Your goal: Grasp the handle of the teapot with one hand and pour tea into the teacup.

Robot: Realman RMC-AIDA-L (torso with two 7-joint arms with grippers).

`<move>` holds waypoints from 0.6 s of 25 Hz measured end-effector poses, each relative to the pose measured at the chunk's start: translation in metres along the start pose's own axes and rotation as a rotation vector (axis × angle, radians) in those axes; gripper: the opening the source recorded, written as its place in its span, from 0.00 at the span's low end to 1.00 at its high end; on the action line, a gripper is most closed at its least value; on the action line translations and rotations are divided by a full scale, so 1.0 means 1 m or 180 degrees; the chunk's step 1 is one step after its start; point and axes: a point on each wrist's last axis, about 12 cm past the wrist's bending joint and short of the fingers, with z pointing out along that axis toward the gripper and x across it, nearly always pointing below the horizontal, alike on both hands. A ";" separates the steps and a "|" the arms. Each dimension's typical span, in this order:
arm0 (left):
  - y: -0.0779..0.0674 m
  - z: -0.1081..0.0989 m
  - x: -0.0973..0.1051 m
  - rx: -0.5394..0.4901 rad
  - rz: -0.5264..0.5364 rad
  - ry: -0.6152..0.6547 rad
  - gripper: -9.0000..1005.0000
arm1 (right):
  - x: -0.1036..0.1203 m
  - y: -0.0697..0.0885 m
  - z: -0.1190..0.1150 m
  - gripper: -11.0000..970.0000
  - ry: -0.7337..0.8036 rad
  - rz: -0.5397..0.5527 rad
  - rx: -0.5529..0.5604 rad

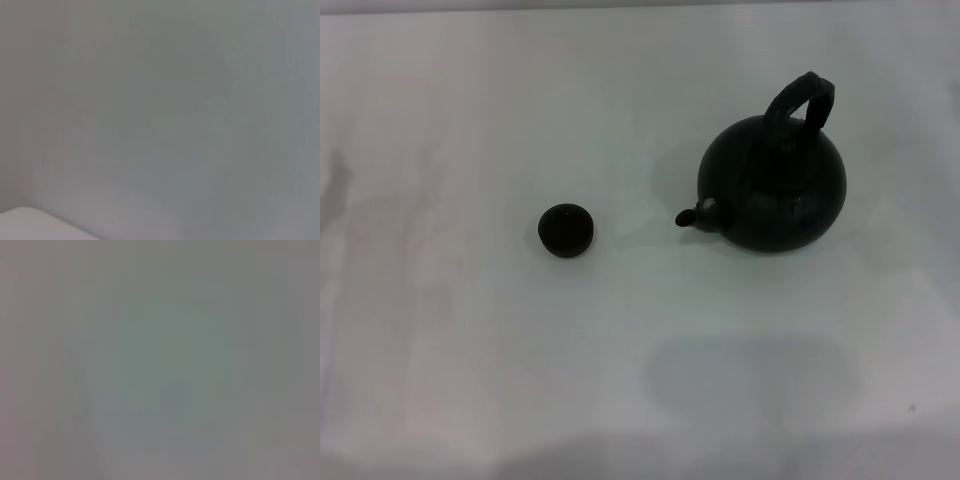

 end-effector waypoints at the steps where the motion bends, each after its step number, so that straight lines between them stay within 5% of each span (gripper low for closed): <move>1: -0.001 0.001 0.000 0.0005 0.0001 -0.0001 0.86 | 0.004 0.001 -0.001 0.77 -0.0059 -0.0111 0.0081; 6: -0.006 0.008 0.002 0.0058 0.0072 0.0071 0.86 | 0.022 0.004 0.005 0.77 0.0111 -0.0375 0.0355; 15: -0.014 0.021 0.005 0.0090 0.0193 0.0164 0.86 | 0.036 0.001 0.018 0.77 0.0445 -0.0300 0.0572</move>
